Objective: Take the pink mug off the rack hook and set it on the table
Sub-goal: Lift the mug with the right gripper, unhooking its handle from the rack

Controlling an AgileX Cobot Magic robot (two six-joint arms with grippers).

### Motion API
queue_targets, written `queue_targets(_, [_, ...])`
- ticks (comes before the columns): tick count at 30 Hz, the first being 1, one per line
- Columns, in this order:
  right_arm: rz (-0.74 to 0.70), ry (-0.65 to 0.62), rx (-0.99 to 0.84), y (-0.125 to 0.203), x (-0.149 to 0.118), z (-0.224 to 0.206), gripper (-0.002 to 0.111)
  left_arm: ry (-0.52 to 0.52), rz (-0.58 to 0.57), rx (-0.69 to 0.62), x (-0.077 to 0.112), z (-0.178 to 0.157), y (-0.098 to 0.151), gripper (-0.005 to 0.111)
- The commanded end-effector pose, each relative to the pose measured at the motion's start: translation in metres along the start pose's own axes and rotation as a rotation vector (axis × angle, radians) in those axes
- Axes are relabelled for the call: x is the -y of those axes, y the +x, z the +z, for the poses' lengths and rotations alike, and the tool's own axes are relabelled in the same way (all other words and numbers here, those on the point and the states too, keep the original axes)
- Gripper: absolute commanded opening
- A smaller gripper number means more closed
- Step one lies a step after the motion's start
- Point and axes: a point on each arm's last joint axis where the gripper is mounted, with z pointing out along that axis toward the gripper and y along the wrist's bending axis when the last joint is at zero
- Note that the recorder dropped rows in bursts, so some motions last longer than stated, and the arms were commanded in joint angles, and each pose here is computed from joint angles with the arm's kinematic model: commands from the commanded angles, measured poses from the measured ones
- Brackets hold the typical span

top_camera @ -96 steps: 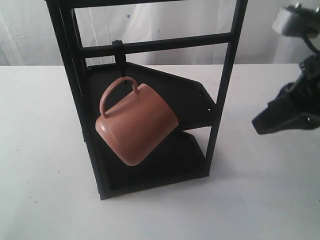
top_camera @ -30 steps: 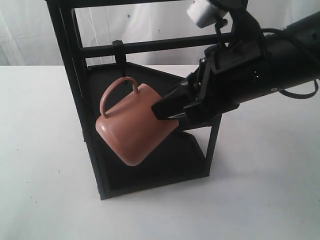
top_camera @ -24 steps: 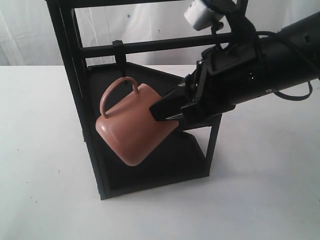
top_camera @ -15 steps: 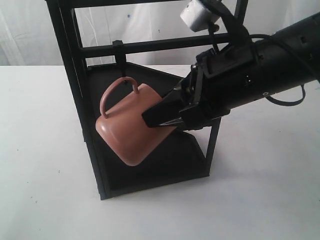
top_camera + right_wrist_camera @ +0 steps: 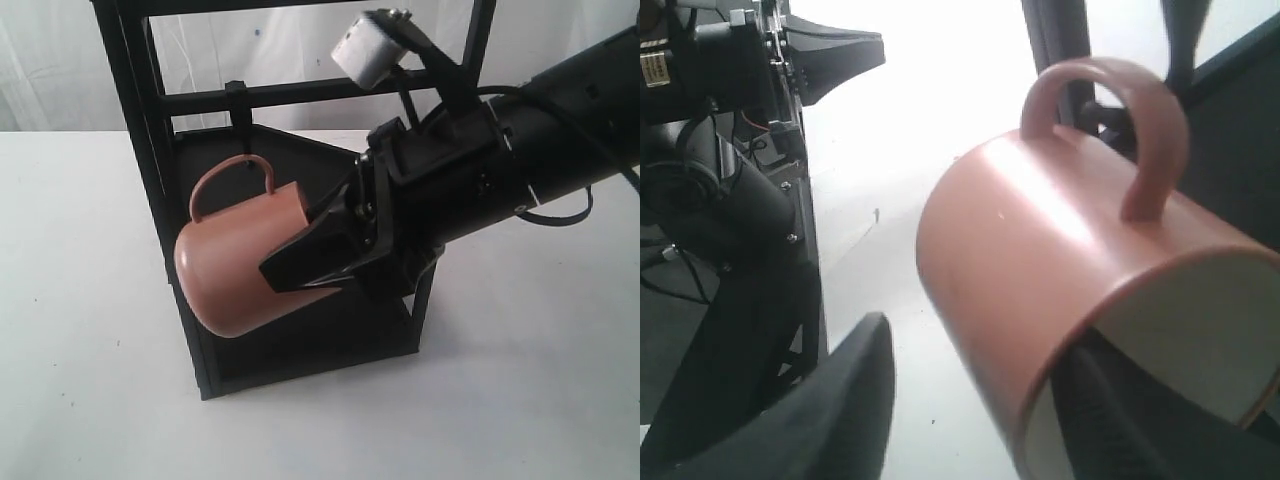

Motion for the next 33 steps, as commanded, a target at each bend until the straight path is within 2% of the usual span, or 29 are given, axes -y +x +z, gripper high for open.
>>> queue_targets(1, [-0.01,0.003,0.006,0.0001,0.0004,0.0006,0.038,0.008,-0.007,0.004,0.0006,0.0001,0.0005,0.0])
queue_targets(5, [-0.027,0.014,-0.018,0.0023,0.0013,0.0006,0.024,0.008,-0.007,0.004,0.0006,0.0001,0.0005,0.0])
queue_targets(9, [-0.047,0.026,-0.031,0.0034,0.0025,0.0005,0.002,0.008,-0.007,0.004,0.0006,0.0001,0.0005,0.0])
queue_targets(10, [-0.049,0.028,-0.03,0.0033,0.0027,0.0005,0.0,0.008,-0.007,0.004,0.0006,0.0001,0.0005,0.0])
queue_targets(14, [-0.096,0.02,-0.031,0.0031,0.0015,0.0012,0.0,0.008,-0.007,0.004,0.0006,0.0001,0.0005,0.0])
queue_targets(33, [-0.072,-0.009,-0.002,0.0006,-0.0013,0.0013,0.0,0.008,-0.007,0.004,0.0006,0.0001,0.0005,0.0])
